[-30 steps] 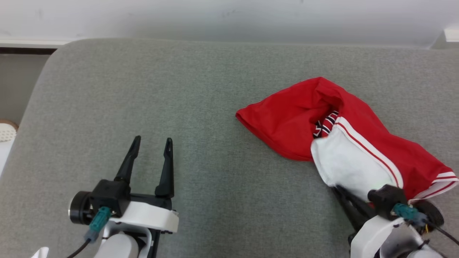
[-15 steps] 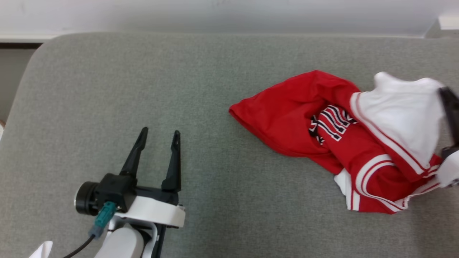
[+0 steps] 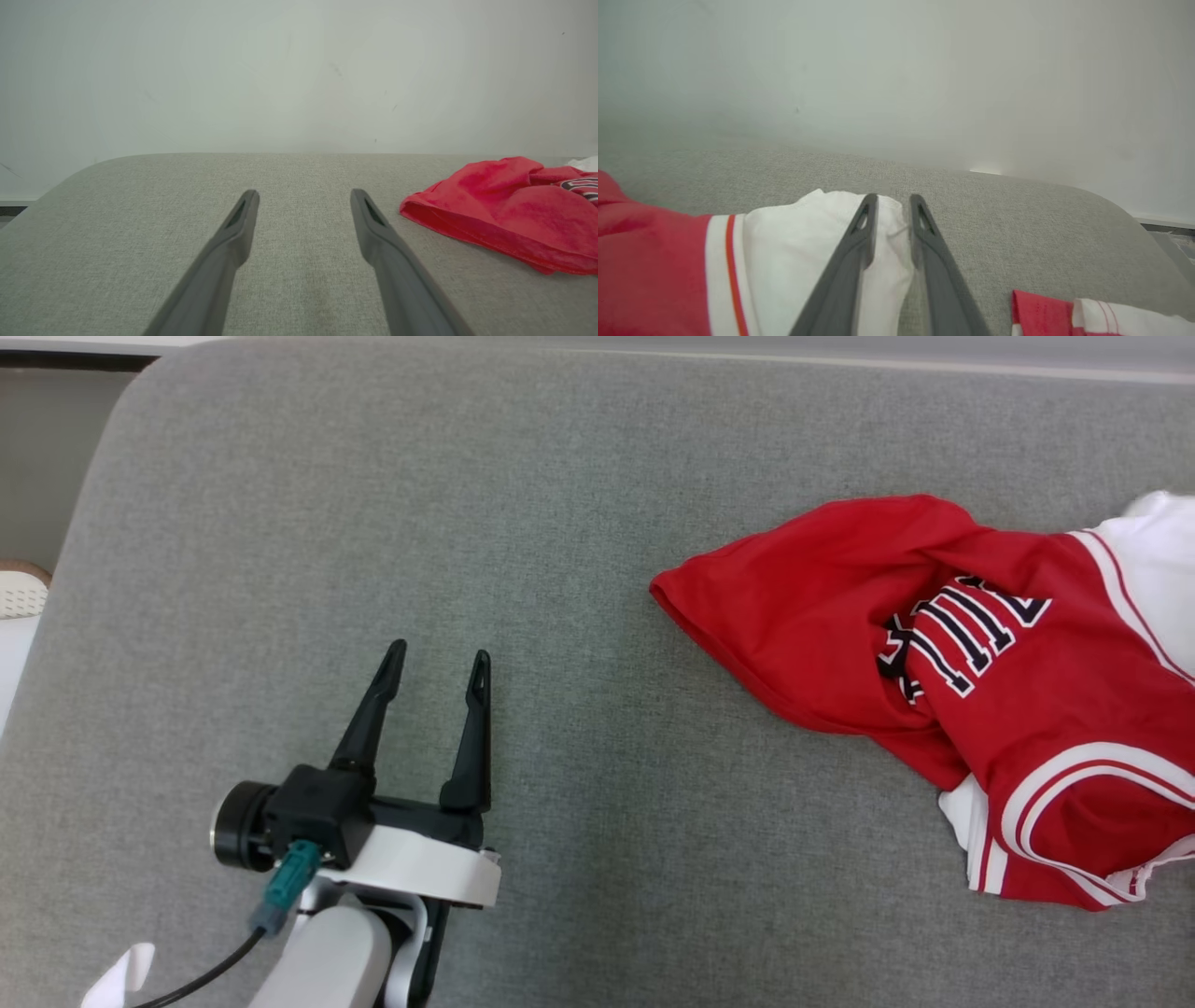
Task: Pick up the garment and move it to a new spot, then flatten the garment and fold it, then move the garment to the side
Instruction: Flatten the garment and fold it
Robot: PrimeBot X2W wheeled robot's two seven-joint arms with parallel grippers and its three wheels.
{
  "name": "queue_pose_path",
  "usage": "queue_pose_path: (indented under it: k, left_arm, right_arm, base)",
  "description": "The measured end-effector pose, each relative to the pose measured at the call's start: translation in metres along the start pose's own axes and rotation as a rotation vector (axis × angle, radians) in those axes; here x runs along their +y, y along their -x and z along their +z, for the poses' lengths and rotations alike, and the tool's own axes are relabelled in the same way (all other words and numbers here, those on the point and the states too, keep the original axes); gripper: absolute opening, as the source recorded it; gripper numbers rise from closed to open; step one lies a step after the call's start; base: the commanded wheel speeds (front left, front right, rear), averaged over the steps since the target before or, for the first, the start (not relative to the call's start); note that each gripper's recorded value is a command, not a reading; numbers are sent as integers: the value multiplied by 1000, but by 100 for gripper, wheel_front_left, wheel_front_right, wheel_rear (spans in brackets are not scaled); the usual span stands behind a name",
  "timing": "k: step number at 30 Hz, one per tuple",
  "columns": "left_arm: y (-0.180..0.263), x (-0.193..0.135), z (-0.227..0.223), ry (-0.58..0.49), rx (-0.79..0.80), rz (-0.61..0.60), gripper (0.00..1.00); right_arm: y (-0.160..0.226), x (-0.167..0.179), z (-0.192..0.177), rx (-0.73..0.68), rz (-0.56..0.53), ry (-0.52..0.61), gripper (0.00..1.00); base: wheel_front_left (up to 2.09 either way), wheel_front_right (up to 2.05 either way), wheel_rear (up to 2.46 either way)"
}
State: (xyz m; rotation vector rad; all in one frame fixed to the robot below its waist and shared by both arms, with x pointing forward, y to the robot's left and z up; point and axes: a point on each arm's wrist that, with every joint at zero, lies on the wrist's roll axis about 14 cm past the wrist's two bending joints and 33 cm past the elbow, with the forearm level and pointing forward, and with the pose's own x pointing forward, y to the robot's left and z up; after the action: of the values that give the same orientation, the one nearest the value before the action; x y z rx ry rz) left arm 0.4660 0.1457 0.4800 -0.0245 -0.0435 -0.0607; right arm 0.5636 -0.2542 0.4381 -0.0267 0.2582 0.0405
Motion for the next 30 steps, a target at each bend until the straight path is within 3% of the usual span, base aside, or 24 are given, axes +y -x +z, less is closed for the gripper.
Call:
queue_pose_path:
  k: [8,11,22,30]
  left_arm:
    - [1,-7,14,-4,-37,-17,100]
    - [4,-12,19,-2,-47,-33,100]
    - [16,-21,25,-13,-42,-54,100]
    - [21,-22,25,-16,-26,-51,100]
  right_arm:
    - [19,13,51,-256,26,30,100]
    - [40,28,53,-298,52,16,100]
    - [135,61,26,-288,35,-147,100]
    - [159,64,32,-284,23,-175,100]
  base:
    - [0,0,0]
    - [0,0,0]
    - [0,0,0]
    - [0,0,0]
